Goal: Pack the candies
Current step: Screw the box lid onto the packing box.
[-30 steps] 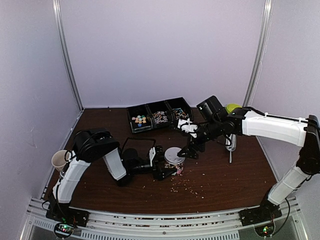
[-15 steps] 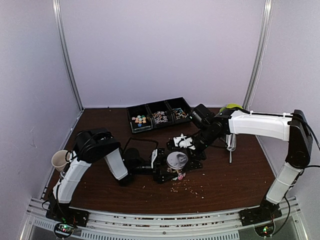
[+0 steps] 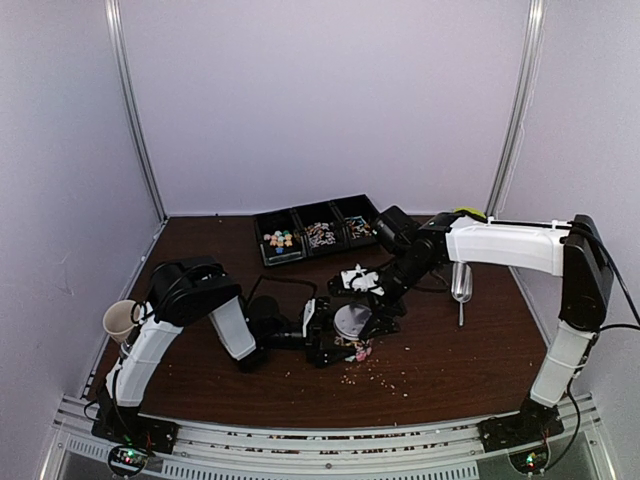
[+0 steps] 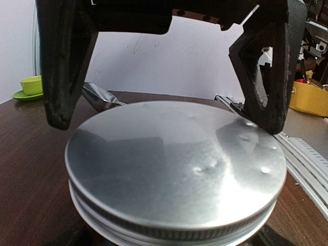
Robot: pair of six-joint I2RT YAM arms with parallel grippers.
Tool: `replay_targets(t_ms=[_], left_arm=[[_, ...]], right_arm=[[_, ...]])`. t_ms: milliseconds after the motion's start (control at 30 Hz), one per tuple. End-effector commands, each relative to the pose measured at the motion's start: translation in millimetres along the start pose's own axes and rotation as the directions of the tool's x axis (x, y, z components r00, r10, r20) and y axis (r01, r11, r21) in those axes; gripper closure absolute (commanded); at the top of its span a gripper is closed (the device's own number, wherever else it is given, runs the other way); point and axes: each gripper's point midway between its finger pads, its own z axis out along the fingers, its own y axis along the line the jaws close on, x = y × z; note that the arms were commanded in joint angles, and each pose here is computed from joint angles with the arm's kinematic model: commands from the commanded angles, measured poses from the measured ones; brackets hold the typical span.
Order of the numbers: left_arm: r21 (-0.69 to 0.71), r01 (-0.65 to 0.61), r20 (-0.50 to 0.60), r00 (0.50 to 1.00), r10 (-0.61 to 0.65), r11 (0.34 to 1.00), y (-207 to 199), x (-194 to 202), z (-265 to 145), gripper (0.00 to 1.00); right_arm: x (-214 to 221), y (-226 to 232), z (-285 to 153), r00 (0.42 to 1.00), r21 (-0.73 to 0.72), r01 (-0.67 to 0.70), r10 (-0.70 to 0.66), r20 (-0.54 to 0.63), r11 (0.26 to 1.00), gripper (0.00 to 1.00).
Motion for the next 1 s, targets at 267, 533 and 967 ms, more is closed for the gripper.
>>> replay_targets(t_ms=[267,533,967], left_arm=[[-0.006,0.098,-0.1,0.99,-0.098,0.995,-7.6,57.1,-10.1,0.18],[-0.054,0.093,-0.102,0.99,-0.098,0.994,-0.7,58.3,-12.0,0.18],[-0.163,0.065,-0.118,0.989,-0.085,0.984,14.1,60.9,-18.9,0.18]], right_arm=[[-9.6,-1.3,-0.6,0.999,-0.038,-0.034,0.035,0.03,0.999,0.05],[-8.0,-1.4,3.0,0.998,-0.04,-0.054,0.056,0.033,0.998,0.1],[3.5,-10.7,12.3,0.982,0.084,-0.184,0.18,0.05,0.979,0.1]])
